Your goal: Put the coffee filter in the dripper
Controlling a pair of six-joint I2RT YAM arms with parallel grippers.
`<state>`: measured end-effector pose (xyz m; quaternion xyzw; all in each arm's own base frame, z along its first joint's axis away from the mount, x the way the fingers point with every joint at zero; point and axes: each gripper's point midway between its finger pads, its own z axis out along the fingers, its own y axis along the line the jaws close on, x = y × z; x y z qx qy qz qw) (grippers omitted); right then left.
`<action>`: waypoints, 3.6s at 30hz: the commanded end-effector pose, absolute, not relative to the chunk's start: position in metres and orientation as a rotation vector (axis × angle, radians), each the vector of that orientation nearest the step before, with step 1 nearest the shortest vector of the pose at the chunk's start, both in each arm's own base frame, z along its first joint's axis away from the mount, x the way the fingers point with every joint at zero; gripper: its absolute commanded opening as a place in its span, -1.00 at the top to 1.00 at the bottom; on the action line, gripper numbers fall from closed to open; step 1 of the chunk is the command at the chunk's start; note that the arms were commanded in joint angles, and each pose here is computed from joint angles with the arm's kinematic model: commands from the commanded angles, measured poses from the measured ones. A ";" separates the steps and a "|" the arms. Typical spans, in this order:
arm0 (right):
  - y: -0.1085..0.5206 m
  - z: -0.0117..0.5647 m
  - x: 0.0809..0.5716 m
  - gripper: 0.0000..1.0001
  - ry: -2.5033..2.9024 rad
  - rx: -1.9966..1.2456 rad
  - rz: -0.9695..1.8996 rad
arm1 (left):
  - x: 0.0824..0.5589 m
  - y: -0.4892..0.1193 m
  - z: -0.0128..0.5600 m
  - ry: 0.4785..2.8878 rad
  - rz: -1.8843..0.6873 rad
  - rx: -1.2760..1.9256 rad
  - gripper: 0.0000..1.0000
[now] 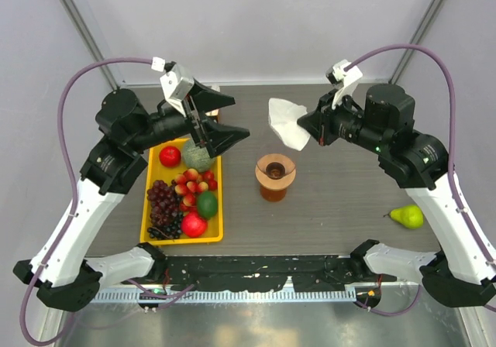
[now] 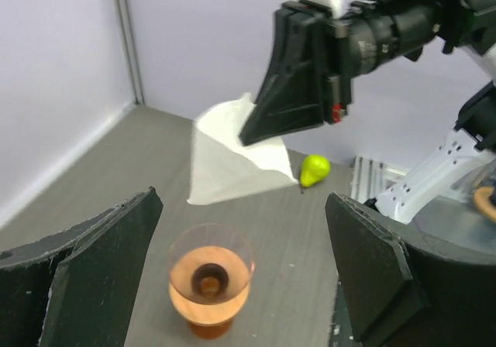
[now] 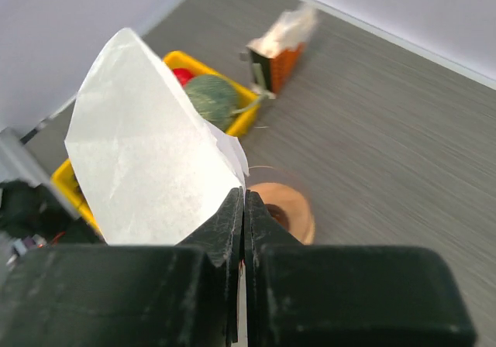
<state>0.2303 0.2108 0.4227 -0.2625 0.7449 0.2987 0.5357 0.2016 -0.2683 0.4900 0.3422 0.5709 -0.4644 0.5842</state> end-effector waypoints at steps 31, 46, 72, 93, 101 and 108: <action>0.191 0.418 0.264 0.90 1.796 -0.522 0.386 | 0.176 -0.323 0.392 1.078 -0.400 1.771 -0.47; 0.221 0.368 0.220 0.90 2.012 -0.905 0.610 | 0.163 -0.251 0.501 1.275 -1.125 1.026 -0.99; 0.220 0.304 0.265 -0.38 2.251 -0.904 0.551 | 0.164 -0.219 0.446 1.424 -1.083 0.879 -0.98; 0.243 0.273 0.250 0.44 1.962 -1.274 0.601 | 0.202 -0.216 0.408 1.652 -1.176 0.727 -0.80; 0.249 0.243 0.256 0.44 2.012 -1.274 0.613 | 0.206 -0.222 0.383 1.725 -1.250 0.699 -0.65; 0.256 0.241 0.278 0.45 2.027 -1.221 0.532 | 0.211 -0.220 0.382 1.736 -1.224 0.678 -0.65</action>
